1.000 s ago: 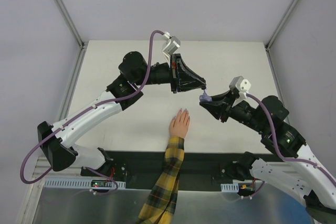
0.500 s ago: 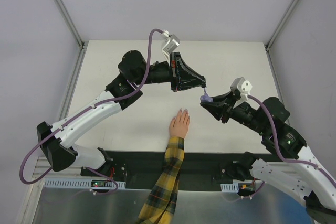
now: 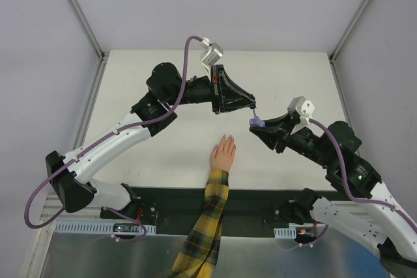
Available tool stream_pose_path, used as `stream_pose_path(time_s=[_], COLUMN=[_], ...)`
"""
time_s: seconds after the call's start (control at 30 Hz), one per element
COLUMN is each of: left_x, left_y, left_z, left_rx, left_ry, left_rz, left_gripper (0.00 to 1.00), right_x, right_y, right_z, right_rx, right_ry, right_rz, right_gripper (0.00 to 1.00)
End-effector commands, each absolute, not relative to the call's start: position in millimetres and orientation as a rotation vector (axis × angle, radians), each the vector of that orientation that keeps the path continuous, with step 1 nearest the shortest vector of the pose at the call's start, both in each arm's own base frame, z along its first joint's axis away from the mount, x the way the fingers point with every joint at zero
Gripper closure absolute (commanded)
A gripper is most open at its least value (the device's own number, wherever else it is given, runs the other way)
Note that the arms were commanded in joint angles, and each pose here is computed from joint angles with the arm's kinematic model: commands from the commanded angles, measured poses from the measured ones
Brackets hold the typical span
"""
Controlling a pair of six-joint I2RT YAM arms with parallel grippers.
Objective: Paint the nails
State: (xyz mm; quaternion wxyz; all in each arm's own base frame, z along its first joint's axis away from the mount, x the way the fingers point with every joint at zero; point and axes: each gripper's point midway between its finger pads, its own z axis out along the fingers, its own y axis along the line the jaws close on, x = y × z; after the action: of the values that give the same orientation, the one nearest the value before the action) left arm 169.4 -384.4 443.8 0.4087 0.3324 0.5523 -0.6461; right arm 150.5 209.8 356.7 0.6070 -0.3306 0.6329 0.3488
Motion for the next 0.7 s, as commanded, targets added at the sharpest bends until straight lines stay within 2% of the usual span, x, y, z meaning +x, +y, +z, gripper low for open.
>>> stream_pose_path(time_s=[0.0,0.67], left_x=[157,165], left_y=[-378,-376], left_z=[474,462], left_rx=[0.866,0.824], left_ry=[1.286,1.345], left_rz=[-1.643,-1.585], left_gripper=[1.0,1.0], right_x=[152,141], right_y=[208,193], right_z=[379,382], right_rx=[-0.719,-0.683], right_ry=[1.388,1.366], right_rz=[0.814,0.82], right_gripper=[1.0,1.0])
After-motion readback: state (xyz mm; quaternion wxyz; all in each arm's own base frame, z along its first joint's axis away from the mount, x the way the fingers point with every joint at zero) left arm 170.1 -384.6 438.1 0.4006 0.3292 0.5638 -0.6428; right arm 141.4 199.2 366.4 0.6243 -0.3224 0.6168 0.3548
